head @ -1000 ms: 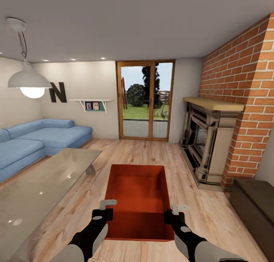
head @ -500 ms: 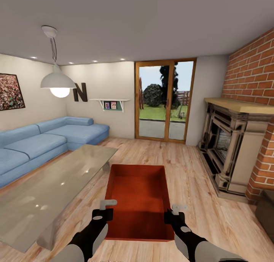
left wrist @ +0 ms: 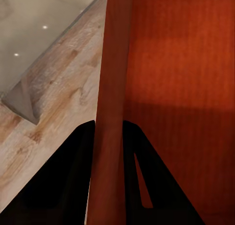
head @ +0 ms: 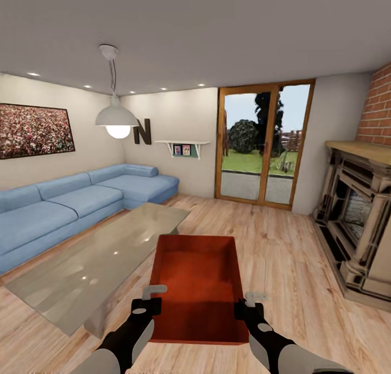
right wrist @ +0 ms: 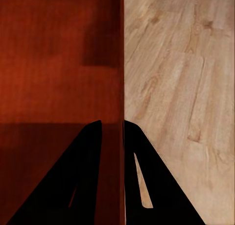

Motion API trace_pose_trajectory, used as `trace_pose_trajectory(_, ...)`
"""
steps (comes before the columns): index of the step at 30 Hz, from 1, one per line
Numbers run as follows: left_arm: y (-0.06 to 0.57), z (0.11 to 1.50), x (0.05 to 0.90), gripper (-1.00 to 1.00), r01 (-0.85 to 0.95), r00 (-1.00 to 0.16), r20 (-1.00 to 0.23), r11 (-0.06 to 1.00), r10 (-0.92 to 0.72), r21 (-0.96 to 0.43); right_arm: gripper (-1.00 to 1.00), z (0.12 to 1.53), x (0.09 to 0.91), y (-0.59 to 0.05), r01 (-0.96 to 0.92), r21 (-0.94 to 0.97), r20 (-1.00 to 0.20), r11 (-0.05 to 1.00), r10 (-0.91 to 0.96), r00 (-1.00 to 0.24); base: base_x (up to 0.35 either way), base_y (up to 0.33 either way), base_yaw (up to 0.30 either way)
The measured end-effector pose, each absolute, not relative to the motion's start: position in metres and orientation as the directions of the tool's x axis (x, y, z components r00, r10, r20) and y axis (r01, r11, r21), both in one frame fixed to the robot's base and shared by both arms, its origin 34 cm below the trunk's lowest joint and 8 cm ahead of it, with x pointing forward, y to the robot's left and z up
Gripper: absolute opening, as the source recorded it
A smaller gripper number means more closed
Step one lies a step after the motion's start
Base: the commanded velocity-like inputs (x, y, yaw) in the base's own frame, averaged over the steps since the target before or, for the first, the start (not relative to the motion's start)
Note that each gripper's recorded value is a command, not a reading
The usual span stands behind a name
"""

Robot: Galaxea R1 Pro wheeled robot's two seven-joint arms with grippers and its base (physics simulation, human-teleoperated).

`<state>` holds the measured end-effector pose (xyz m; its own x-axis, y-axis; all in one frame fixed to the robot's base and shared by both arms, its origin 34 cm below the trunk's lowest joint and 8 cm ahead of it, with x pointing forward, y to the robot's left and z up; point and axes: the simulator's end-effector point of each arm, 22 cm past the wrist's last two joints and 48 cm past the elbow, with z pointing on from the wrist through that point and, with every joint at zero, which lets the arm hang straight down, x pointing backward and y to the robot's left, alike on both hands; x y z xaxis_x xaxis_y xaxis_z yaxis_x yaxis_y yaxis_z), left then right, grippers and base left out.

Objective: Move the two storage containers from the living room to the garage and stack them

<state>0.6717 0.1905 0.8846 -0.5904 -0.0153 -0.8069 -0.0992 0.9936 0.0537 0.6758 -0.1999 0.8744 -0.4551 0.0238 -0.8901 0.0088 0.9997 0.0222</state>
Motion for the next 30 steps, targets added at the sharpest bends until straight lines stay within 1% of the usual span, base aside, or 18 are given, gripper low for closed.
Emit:
trace_pose_trajectory(22, 0.1907, 0.8833, 0.671, -1.0, -0.1, -0.593, -0.805, 0.994, -0.017, 0.052, -1.0, 0.8735, 0.6754, -0.1997, 0.008, 0.021, -0.888, 1.0, 0.022, -0.459, 0.0, 0.0, 0.299)
trace_pose_trajectory(30, 0.1906, 0.8827, 0.6706, -1.0, -0.101, -0.595, -0.804, 0.994, -0.018, 0.052, -1.0, 0.8732, 0.6752, -0.1997, 0.007, 0.02, -0.887, 1.0, 0.021, -0.461, 0.0, 0.0, 0.054)
